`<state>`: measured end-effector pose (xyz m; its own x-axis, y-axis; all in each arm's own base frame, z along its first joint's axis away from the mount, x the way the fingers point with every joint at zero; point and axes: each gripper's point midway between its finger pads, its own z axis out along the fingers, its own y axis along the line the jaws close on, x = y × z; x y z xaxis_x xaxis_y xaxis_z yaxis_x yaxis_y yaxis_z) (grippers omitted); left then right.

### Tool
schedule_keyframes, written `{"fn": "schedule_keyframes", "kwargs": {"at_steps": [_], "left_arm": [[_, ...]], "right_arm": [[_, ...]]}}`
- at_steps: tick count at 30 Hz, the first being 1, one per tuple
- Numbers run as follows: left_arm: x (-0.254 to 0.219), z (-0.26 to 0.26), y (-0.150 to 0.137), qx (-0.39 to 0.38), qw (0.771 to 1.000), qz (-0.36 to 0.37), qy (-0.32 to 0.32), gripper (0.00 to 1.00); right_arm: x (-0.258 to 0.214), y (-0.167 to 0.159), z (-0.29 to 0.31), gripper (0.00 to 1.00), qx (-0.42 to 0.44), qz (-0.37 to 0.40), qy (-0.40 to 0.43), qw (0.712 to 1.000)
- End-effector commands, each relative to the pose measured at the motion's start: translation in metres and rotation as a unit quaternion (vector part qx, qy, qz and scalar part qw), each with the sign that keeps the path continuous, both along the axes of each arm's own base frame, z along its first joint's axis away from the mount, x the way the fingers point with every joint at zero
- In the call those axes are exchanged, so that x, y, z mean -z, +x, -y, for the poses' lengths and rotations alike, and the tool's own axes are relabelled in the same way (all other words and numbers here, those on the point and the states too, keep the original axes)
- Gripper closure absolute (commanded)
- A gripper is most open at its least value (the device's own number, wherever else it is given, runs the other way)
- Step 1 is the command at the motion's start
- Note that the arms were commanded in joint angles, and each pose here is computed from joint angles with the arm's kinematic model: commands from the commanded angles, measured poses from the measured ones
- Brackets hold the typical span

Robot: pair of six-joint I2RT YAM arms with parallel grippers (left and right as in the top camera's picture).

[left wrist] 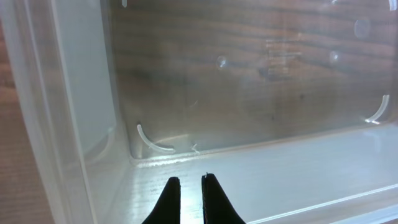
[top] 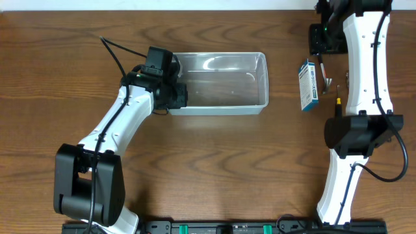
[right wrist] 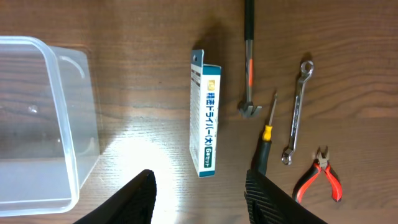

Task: Pack container
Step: 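Release the container and move the right gripper to the blue box, then grasp the blue-and-white screwdriver box with the right gripper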

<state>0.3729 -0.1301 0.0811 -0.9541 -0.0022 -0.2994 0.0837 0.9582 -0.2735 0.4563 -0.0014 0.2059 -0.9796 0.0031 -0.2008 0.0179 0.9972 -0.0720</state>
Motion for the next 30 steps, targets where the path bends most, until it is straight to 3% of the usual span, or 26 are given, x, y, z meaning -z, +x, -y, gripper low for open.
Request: {"fn": "schedule_keyframes", "kwargs": {"at_steps": [1,5,8,12,15,18,22,30], "left_arm": [[-0.004,0.004,0.0,0.015,1.0,0.0,-0.004,0.94],[-0.01,0.009,0.0,0.019,1.0,0.002,-0.017,0.93],[-0.027,0.011,0.008,0.018,0.999,0.025,-0.023,0.78],[-0.07,0.015,0.024,0.019,0.996,0.08,-0.036,0.67],[-0.107,0.017,0.033,0.01,0.991,0.12,-0.05,0.48],[-0.141,0.017,0.035,0.009,0.985,0.16,-0.06,0.31],[-0.171,0.014,0.029,0.008,0.978,0.196,-0.066,0.16],[-0.182,-0.003,0.022,-0.014,0.977,0.211,-0.032,0.13]], "right_arm": [[-0.002,0.0,0.003,0.51,-0.006,0.003,-0.001,1.0],[-0.003,0.001,0.003,0.48,-0.006,0.006,-0.001,1.0],[-0.003,0.002,0.003,0.44,-0.006,0.008,-0.001,1.0],[-0.003,0.001,0.003,0.38,-0.006,0.006,-0.002,1.0],[-0.002,-0.003,0.004,0.31,-0.006,-0.002,-0.002,1.0],[-0.001,-0.004,0.007,0.28,-0.006,-0.004,-0.002,1.0],[0.0,-0.003,0.015,0.27,-0.006,-0.005,-0.002,1.0],[0.022,0.001,0.018,0.25,0.0,-0.021,0.024,1.0]]}}
